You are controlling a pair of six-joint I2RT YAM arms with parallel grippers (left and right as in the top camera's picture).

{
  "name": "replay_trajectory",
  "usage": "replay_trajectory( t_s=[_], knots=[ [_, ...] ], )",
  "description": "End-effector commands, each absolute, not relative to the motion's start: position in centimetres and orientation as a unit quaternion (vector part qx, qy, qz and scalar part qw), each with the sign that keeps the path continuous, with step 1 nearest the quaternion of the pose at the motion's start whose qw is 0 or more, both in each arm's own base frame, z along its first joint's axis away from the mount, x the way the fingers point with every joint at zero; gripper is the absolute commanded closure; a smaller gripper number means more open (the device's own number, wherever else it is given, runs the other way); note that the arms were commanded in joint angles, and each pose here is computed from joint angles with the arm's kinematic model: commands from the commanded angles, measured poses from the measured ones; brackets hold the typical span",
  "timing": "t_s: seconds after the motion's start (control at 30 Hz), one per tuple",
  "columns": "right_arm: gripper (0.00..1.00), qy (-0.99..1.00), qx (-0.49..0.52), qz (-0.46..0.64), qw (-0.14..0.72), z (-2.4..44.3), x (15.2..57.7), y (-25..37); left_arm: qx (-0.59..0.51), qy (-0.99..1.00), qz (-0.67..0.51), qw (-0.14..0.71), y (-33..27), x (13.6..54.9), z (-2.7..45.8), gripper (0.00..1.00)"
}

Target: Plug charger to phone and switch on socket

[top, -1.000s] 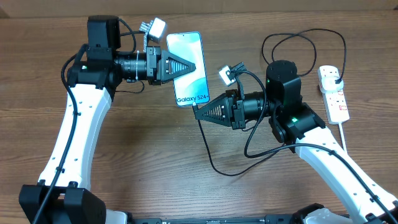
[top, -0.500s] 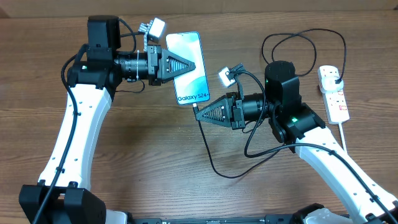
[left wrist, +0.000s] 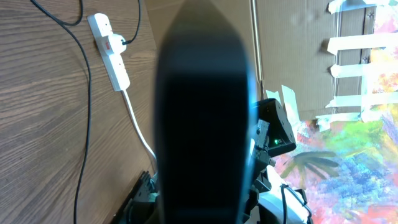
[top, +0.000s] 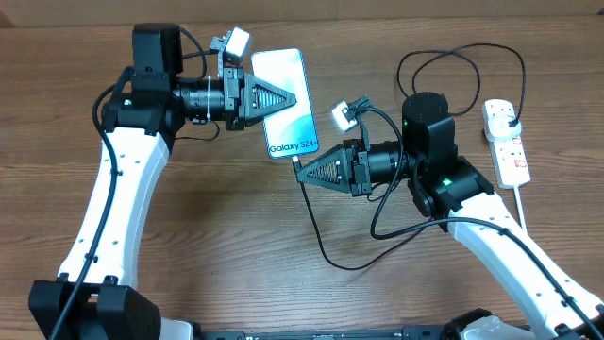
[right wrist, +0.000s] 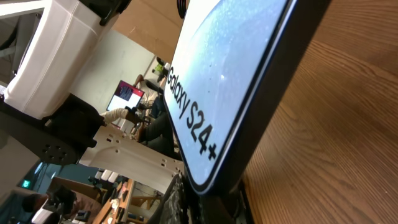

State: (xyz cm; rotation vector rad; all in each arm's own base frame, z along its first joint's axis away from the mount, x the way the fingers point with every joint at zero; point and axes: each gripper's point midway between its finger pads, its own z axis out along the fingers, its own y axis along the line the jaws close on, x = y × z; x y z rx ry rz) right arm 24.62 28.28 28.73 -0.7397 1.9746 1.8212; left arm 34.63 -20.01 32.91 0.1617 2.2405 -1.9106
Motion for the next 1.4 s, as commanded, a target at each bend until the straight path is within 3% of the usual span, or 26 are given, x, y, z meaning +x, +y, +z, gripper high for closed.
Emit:
replay_trajectory(
  t_s=[0.0, 1.37],
  knots=[
    [0.96, 0.695, -0.262, 0.642, 0.189, 29.3, 25.0, 28.3, 0.080, 0.746, -0.653, 0.104, -20.3, 33.8, 34.1, 0.96],
    [0.96, 0.708, -0.230, 0.638, 0.199, 29.5, 26.1, 28.3, 0.094, 0.741, -0.655, 0.114, -20.1, 33.7, 34.3, 0.96]
  ],
)
